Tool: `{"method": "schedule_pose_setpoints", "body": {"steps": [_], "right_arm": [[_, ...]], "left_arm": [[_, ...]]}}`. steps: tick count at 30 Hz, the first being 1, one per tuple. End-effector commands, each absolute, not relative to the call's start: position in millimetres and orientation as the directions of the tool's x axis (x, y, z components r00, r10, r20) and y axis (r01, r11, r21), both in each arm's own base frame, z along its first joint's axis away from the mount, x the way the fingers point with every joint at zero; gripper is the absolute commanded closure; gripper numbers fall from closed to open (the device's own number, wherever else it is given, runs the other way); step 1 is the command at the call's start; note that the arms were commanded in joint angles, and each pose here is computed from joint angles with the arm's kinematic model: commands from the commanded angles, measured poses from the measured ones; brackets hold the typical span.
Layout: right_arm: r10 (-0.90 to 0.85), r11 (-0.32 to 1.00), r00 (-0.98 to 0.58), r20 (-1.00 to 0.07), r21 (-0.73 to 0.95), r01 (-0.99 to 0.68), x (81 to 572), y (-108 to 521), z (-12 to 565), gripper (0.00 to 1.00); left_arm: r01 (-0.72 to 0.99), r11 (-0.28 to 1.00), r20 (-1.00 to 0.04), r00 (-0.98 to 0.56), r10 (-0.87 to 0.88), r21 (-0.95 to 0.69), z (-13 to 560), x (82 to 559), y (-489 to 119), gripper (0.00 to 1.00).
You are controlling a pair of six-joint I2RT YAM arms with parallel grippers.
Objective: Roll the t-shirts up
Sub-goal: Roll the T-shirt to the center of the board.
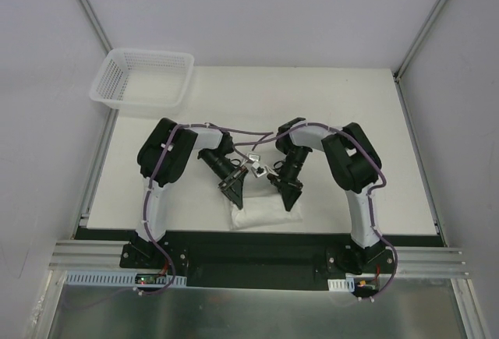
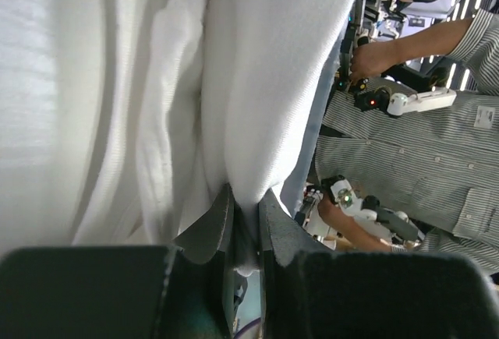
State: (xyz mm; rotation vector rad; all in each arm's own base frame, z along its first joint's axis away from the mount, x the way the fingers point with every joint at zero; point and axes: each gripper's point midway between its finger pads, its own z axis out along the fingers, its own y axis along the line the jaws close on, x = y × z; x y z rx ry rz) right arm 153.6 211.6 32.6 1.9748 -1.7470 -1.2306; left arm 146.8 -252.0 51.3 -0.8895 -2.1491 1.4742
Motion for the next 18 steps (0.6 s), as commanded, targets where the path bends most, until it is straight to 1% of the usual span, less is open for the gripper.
{"method": "schedule_pose_setpoints", "body": {"steps": [1,3,4,5,6,7,8,9,10,11,12,13,15,16,17,18], "right_arm": [[-0.983,-0.115,-0.065,-0.171,0.855,-0.506,127,170,56,0.86],[-0.99,-0.065,-0.081,-0.118,0.876,-0.478,127,170,53,0.85],[-0.991,-0.053,-0.087,-0.107,0.878,-0.477,130,172,53,0.85],[-0.992,-0.033,-0.093,-0.086,0.885,-0.464,130,171,50,0.85],[-0.992,-0.023,-0.1,-0.077,0.888,-0.46,131,172,50,0.85],[-0.992,-0.007,-0.108,-0.064,0.886,-0.463,133,174,50,0.85],[-0.992,0.012,-0.118,-0.048,0.887,-0.461,134,175,49,0.85],[-0.992,0.04,-0.127,-0.018,0.897,-0.44,134,175,46,0.85],[-0.99,0.073,-0.139,0.014,0.9,-0.429,134,176,46,0.85],[-0.988,0.089,-0.152,0.025,0.899,-0.428,139,179,46,0.85],[-0.985,0.121,-0.166,0.056,0.904,-0.41,140,179,43,0.85],[-0.98,0.149,-0.183,0.08,0.903,-0.402,143,180,42,0.85],[-0.963,0.214,-0.238,0.127,0.895,-0.391,151,185,39,0.85],[-0.955,0.241,-0.255,0.151,0.896,-0.373,152,185,37,0.85],[-0.943,0.272,-0.283,0.173,0.892,-0.36,155,188,37,0.85],[-0.935,0.286,-0.305,0.179,0.889,-0.357,160,190,36,0.85]], "left_arm": [[0.263,0.356,0.051,-0.738,0.672,-0.897,41,158,-224,0.9],[0.258,0.402,0.058,-0.777,0.626,-0.878,41,171,-219,0.85],[0.246,0.443,0.062,-0.816,0.574,-0.862,48,184,-213,0.82],[0.272,0.469,0.038,-0.833,0.551,-0.84,47,194,-210,0.8],[0.298,0.526,0.041,-0.842,0.538,-0.797,46,201,-201,0.78],[0.327,0.552,-0.003,-0.862,0.506,-0.767,61,213,-196,0.75],[0.356,0.568,-0.032,-0.865,0.501,-0.742,67,218,-192,0.67],[0.384,0.6,-0.05,-0.867,0.497,-0.702,70,224,-184,0.65],[0.419,0.606,-0.104,-0.869,0.484,-0.676,85,230,-181,0.63],[0.434,0.621,-0.134,-0.873,0.469,-0.653,92,236,-175,0.61],[0.446,0.63,-0.153,-0.873,0.464,-0.636,98,237,-171,0.6],[0.486,0.634,-0.207,-0.861,0.464,-0.601,112,239,-167,0.6],[0.548,0.622,-0.281,-0.831,0.48,-0.559,127,236,-166,0.58],[0.626,0.604,-0.369,-0.78,0.506,-0.494,141,232,-164,0.57],[0.675,0.585,-0.414,-0.737,0.533,-0.449,148,227,-164,0.57],[0.749,0.531,-0.464,-0.662,0.588,-0.396,153,216,-173,0.55]]}}
